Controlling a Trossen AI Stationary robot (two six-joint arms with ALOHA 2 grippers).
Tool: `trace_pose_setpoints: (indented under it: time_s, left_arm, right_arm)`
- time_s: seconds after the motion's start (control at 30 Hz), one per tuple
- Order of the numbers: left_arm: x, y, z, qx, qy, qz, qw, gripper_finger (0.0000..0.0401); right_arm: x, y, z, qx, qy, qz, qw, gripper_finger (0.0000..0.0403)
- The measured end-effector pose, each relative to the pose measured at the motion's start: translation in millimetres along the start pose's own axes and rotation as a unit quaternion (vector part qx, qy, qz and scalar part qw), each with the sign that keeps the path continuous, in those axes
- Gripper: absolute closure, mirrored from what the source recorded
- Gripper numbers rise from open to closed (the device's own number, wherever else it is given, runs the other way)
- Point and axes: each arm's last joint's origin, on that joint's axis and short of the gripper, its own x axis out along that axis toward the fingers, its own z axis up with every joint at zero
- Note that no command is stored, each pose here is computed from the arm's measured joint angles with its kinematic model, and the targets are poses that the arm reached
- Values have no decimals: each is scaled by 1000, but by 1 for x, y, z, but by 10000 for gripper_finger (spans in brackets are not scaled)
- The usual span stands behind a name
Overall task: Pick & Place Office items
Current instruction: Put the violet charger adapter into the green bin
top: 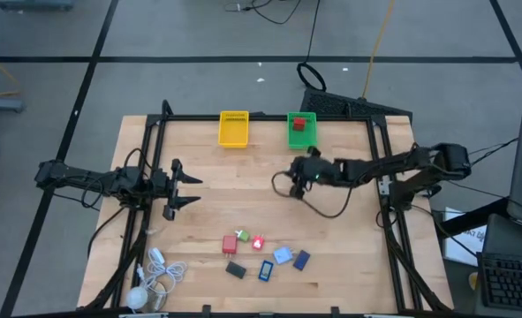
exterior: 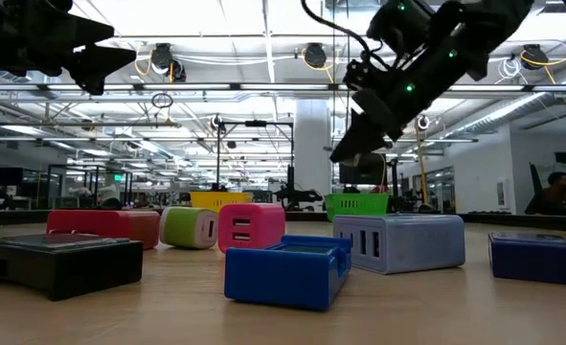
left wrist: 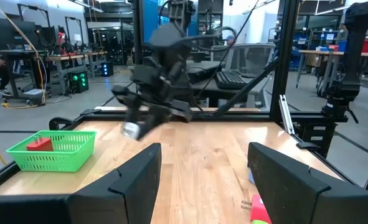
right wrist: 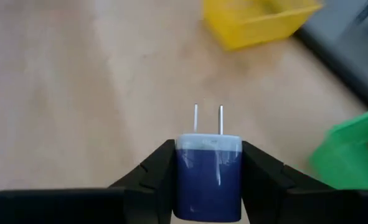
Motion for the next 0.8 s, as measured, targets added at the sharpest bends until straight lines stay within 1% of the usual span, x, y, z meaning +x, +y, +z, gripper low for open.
trace_pose_setpoints:
  time_s: [0.13, 0.27, 0.43, 0.6, 0.8]
  left_arm:
    - [0, 0, 0, 0, 0, 0, 1000, 157]
    - [0, 0, 0, 0, 0, 0, 1000, 157]
    - [0, 0, 0, 0, 0, 0, 1000, 157]
    - [0, 0, 0, 0, 0, 0, 1000, 157]
    - [0, 0, 0, 0, 0, 0, 1000, 157]
  right_arm:
    - [5, -36, -4, 27, -58, -49, 997, 278]
    - [8, -72, -13, 49, -103, -101, 988, 278]
    - [7, -107, -18, 82, -125, -124, 981, 278]
    - [23, -124, -27, 99, -138, -114, 979, 278]
    - [42, -124, -34, 94, -171, -110, 975, 278]
